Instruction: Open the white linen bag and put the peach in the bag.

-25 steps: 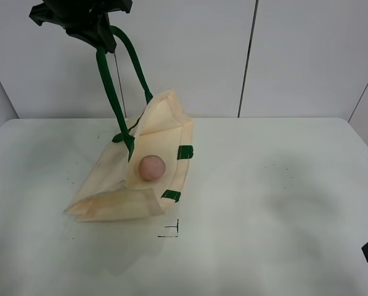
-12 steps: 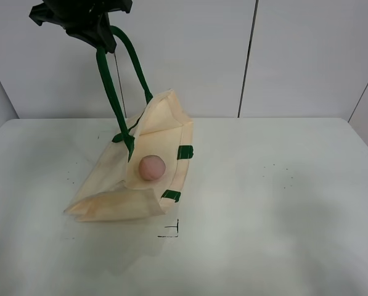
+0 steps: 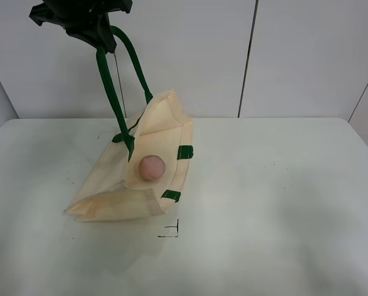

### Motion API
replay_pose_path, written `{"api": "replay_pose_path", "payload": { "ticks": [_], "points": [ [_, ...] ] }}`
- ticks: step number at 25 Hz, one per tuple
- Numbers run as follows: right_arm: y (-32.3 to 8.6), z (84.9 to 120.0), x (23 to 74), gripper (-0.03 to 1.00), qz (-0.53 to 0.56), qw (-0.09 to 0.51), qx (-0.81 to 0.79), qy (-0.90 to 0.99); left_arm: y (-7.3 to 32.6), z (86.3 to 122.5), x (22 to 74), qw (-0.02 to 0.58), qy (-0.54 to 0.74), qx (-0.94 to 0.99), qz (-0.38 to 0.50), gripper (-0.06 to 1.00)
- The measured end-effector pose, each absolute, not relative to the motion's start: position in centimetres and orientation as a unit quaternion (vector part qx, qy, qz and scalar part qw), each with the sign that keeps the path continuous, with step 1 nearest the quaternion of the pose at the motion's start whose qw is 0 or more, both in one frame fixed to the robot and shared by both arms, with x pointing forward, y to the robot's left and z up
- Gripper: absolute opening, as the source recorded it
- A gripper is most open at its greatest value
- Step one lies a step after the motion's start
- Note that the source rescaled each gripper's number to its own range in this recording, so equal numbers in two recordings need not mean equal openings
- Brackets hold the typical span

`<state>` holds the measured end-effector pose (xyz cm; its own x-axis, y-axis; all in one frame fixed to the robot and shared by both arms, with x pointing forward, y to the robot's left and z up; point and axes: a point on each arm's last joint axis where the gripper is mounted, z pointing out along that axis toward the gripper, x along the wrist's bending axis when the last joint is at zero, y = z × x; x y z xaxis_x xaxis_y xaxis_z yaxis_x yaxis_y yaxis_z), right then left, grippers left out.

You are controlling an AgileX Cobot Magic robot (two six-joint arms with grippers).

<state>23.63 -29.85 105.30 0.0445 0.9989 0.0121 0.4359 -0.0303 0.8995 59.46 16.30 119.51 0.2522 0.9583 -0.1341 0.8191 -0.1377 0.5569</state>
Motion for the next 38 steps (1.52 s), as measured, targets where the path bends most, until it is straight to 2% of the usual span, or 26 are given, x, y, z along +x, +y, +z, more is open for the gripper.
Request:
{"api": "replay_pose_path", "payload": {
  "ticks": [4,8,17,19,23,25,28,32,38],
  "points": [
    [-29.8,105.3,23.5,0.98,0.372,0.381,0.614,0.583,16.2,118.4,59.6,0.256,0.602,0.747,0.119,0.00],
    [-29.8,105.3,23.5,0.98,0.374,0.379,0.614,0.583,15.8,115.4,60.6,0.226,0.609,0.754,0.097,0.00],
    [-29.8,105.3,23.5,0.98,0.375,0.378,0.614,0.582,12.9,103.1,65.0,0.161,0.622,0.767,-0.015,0.02],
    [-29.8,105.3,23.5,0.98,0.375,0.378,0.614,0.582,12.7,101.6,65.5,0.151,0.619,0.771,-0.023,0.16],
    [-29.8,105.3,23.5,0.98,0.375,0.378,0.614,0.582,12.7,100.8,65.8,0.145,0.613,0.776,-0.020,0.72],
    [-29.8,105.3,23.5,0.98,0.375,0.378,0.614,0.582,12.9,100.8,65.9,0.138,0.610,0.780,-0.005,0.87],
    [-29.8,105.3,23.5,0.98,0.375,0.378,0.614,0.582,14.0,100.7,66.2,0.102,0.606,0.788,0.044,0.93],
    [-29.8,105.3,23.5,0.98,0.375,0.378,0.614,0.582,16.3,100.8,66.9,0.066,0.630,0.768,0.093,0.95],
    [-29.8,105.3,23.5,0.98,0.376,0.378,0.614,0.582,23.2,100.8,68.5,0.052,0.686,0.718,0.106,0.95]
  ]
}}
